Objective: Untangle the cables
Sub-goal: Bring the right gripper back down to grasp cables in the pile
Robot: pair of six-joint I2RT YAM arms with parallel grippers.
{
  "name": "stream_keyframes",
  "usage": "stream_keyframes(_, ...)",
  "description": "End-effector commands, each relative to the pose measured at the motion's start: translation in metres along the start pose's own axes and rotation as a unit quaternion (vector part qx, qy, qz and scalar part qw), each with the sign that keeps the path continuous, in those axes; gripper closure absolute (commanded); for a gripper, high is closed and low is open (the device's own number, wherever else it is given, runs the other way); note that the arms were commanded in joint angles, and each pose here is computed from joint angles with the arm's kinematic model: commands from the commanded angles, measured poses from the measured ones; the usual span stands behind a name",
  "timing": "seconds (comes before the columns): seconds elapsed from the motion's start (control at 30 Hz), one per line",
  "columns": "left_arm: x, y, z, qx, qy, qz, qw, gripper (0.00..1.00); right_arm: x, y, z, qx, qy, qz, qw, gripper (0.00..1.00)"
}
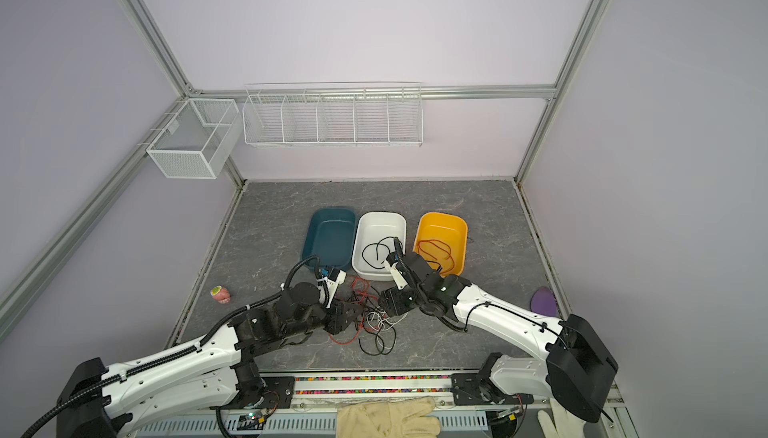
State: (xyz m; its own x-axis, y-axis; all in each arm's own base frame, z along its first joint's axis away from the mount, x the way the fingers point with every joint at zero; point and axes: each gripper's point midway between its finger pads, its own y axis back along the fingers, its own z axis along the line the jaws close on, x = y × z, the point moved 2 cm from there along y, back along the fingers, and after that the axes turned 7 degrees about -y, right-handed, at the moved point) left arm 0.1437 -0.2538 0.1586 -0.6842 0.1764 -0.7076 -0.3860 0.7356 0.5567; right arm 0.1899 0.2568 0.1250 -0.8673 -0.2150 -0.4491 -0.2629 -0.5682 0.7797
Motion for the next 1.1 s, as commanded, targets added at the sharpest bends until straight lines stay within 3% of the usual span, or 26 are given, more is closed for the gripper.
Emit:
stream_keyframes(0.0,-0.005,0.013,0.012,-0.036,-0.003,-0.021,0.999,0.56,-0.003,-0.009,0.003,-0.002,0.001,-0.011,1.000,0.34)
stream_keyframes(0.47,0.024,0.007,0.027,-0.040,0.031,-0.006,0.999,0.54,0.007,-0.039,0.012,0.011,0.037,0.017,0.999,0.44)
stream_keyframes(0.87,0.035,-0.005,0.027,-0.014,0.060,-0.009,0.998,0.54,0.001,-0.059,0.006,0.046,0.037,0.018,0.998,0.65)
stream_keyframes(1.07,0.036,-0.011,0.025,-0.004,0.067,-0.007,0.998,0.54,0.001,-0.064,0.007,0.046,0.039,0.021,0.998,0.68)
